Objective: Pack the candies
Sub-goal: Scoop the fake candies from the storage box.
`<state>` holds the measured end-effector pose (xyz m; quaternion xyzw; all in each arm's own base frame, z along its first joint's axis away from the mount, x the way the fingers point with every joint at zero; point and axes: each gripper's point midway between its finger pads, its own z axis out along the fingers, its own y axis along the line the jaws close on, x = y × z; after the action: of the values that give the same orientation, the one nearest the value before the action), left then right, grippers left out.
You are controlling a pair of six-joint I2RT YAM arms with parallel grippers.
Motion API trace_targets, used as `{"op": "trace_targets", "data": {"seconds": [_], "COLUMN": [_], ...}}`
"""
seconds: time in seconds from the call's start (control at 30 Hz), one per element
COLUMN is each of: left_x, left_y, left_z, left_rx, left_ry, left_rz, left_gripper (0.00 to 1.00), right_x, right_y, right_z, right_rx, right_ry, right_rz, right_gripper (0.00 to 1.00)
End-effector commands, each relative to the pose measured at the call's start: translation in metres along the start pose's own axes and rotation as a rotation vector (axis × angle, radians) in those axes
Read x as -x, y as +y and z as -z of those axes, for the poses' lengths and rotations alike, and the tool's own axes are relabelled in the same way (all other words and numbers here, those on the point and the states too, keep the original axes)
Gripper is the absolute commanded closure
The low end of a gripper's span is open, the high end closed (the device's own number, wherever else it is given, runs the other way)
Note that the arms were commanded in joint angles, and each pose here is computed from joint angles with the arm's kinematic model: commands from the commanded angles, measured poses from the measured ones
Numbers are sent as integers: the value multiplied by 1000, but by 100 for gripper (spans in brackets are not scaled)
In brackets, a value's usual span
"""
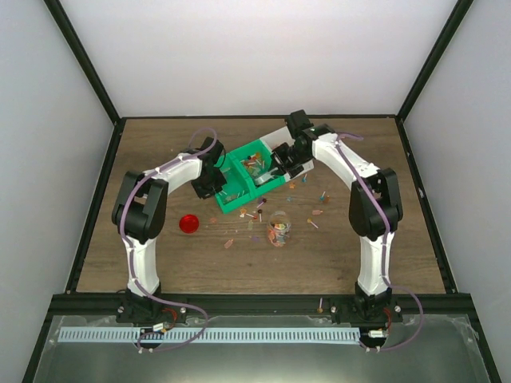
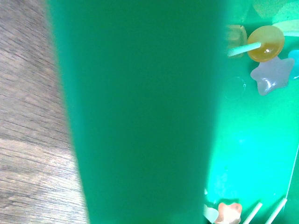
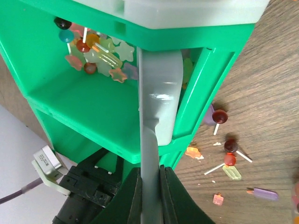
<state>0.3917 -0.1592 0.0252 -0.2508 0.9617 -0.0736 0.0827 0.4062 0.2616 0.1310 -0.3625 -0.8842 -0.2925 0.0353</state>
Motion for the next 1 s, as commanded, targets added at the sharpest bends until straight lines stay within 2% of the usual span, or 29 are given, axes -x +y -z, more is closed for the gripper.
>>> {"op": "trace_targets", "data": {"seconds": [0.0,0.1,0.27,0.4,0.67,0.8,0.97], "left_x": [-10,-12,-16,-15,-15,-12,-8], "left_y": [3,4,7,6,2,1,-5], "left_z": [-25,-26,-32,-32,-32,-29,-28], "left_rx": [8,15,26,24,13,13,-1], "left_ry": [67,75,97,96,103,90,91], "left_rz": [12,2,-13,-24,-17,-13,5], "left_gripper": [96,96,96,96,96,96,96], "right_x": [1,10,31,31,5,-7,-18], "right_y": [-50,-53,-29,-11,16,27,30], "right_z": [-20,-42,-84,-97,-84,-66,-38], "right_rx": [-181,-170,12,141,478,568,597], "right_ry": [8,10,16,58,149,162,145], "right_rz": [-60,-65,24,107,330,427,476], "right_gripper": [99,99,99,99,99,99,99]}}
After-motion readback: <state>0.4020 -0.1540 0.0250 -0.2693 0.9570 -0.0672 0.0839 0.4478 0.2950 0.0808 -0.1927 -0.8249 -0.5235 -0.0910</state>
